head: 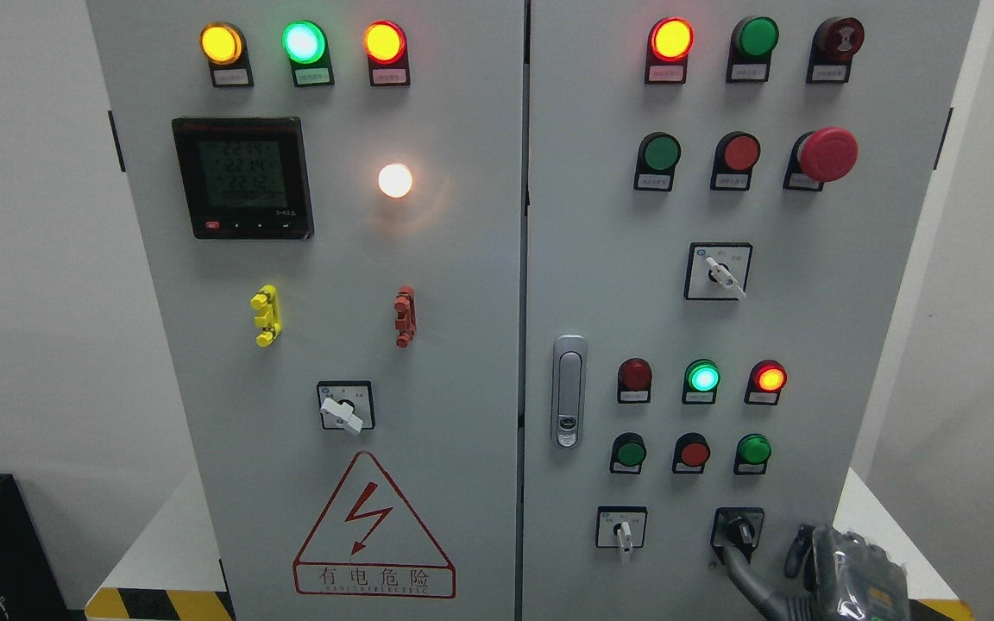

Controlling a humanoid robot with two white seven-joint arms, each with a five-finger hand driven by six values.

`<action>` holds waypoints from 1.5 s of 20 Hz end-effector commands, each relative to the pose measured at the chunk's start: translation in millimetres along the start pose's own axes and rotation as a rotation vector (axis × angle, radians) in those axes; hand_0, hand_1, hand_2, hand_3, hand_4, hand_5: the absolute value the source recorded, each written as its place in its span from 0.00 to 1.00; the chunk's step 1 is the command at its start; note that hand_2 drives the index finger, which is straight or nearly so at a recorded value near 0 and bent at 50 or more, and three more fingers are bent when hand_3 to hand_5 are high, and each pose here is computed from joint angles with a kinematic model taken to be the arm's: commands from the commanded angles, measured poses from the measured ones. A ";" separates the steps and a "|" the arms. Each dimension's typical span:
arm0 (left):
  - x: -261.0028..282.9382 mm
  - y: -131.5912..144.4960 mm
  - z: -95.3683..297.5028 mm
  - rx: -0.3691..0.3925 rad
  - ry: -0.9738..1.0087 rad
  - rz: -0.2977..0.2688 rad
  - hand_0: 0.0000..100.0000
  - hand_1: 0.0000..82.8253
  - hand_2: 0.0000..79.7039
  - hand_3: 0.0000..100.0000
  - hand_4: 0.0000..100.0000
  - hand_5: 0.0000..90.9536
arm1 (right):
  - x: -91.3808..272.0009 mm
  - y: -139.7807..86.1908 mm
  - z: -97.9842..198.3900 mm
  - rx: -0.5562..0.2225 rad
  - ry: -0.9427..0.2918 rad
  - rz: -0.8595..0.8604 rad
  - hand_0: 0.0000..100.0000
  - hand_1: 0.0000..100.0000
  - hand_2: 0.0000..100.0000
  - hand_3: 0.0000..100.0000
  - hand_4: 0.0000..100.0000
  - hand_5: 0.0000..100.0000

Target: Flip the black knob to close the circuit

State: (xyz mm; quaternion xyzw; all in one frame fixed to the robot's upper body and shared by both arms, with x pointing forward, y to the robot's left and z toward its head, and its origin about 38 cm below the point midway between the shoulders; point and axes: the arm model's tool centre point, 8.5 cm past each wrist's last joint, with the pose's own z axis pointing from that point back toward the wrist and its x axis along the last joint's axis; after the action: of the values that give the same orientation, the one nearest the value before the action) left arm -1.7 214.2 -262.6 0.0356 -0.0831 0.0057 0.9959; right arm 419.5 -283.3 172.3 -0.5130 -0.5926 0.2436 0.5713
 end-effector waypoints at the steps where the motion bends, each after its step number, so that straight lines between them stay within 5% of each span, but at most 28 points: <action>1: -7.0 -0.5 1.5 -0.008 0.019 -0.044 0.00 0.00 0.00 0.00 0.00 0.00 | 12.9 10.2 7.8 0.032 -0.041 -0.001 0.00 0.22 0.77 0.94 0.75 0.76; 16: -6.8 -0.6 1.5 -0.008 0.017 -0.044 0.00 0.00 0.00 0.00 0.00 0.00 | 11.3 -4.8 35.1 0.004 -0.065 -0.127 0.00 0.20 0.66 0.86 0.71 0.70; 20: -6.8 -0.6 1.5 -0.008 0.017 -0.044 0.00 0.00 0.00 0.00 0.00 0.00 | 11.4 -7.4 48.5 0.019 -0.086 -0.268 0.00 0.19 0.53 0.80 0.64 0.55; 27: -7.0 -0.5 1.5 -0.008 0.019 -0.044 0.00 0.00 0.00 0.00 0.00 0.00 | 6.2 -11.0 73.8 0.002 -0.150 -0.481 0.00 0.16 0.38 0.66 0.57 0.45; 30: -7.0 -0.5 1.5 -0.008 0.019 -0.044 0.00 0.00 0.00 0.00 0.00 0.00 | 5.2 -10.2 81.7 0.009 -0.180 -0.633 0.00 0.16 0.29 0.54 0.46 0.33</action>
State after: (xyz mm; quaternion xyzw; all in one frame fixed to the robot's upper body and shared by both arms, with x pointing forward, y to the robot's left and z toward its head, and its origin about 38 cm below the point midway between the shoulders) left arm -1.2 214.2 -262.6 0.0356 -0.0854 0.0058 0.9957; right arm 361.8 -259.8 159.3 -0.3518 -0.7245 0.1606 0.5705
